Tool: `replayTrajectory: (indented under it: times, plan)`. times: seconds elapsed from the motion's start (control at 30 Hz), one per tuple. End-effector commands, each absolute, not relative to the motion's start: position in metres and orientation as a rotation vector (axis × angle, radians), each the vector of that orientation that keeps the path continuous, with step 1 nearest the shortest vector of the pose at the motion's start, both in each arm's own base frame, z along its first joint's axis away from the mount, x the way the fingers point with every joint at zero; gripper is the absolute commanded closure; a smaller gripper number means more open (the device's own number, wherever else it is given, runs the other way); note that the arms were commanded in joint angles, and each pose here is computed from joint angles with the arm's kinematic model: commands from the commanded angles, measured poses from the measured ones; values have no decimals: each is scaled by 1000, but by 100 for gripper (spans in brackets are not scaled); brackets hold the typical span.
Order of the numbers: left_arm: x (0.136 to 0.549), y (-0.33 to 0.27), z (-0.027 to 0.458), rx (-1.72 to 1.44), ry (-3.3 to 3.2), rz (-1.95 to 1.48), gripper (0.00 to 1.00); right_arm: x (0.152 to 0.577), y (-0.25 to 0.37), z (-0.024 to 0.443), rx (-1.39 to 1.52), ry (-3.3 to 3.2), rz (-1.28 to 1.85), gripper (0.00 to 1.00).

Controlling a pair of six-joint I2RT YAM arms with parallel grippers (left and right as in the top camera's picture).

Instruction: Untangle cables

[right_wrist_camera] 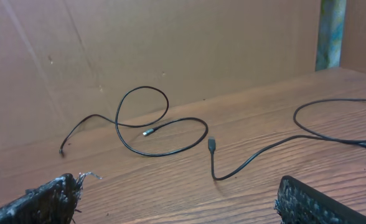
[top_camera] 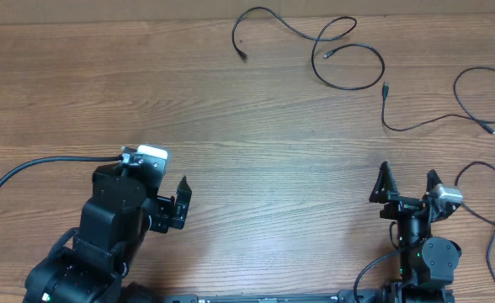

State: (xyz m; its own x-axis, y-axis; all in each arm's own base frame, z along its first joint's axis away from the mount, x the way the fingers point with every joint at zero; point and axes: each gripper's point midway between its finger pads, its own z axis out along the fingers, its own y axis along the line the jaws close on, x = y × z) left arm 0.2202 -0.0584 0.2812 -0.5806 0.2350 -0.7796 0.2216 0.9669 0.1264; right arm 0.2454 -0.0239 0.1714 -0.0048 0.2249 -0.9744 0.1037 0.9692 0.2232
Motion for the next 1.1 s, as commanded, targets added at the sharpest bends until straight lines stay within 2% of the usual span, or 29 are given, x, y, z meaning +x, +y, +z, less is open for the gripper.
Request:
replayTrajectory:
  times: [0.0,0.3,0.43,0.77,0.97,1.07]
  plan:
    - [222,-45,284,328,2190,86,1,245,-23,171,251,1571,93,0]
    - [236,-53,296,425,1888,-130,0,245,-23,171,251,1571,93,0]
    - [237,-57,275,444,1745,-165,1,245,-23,171,251,1571,93,0]
    - [240,-44,191,409,1630,-100,0,245,-23,171,251,1571,93,0]
    - [239,-44,160,411,1597,-88,0,245,-23,171,251,1571,93,0]
    - [239,-39,165,402,1558,-39,0,245,-23,171,251,1571,93,0]
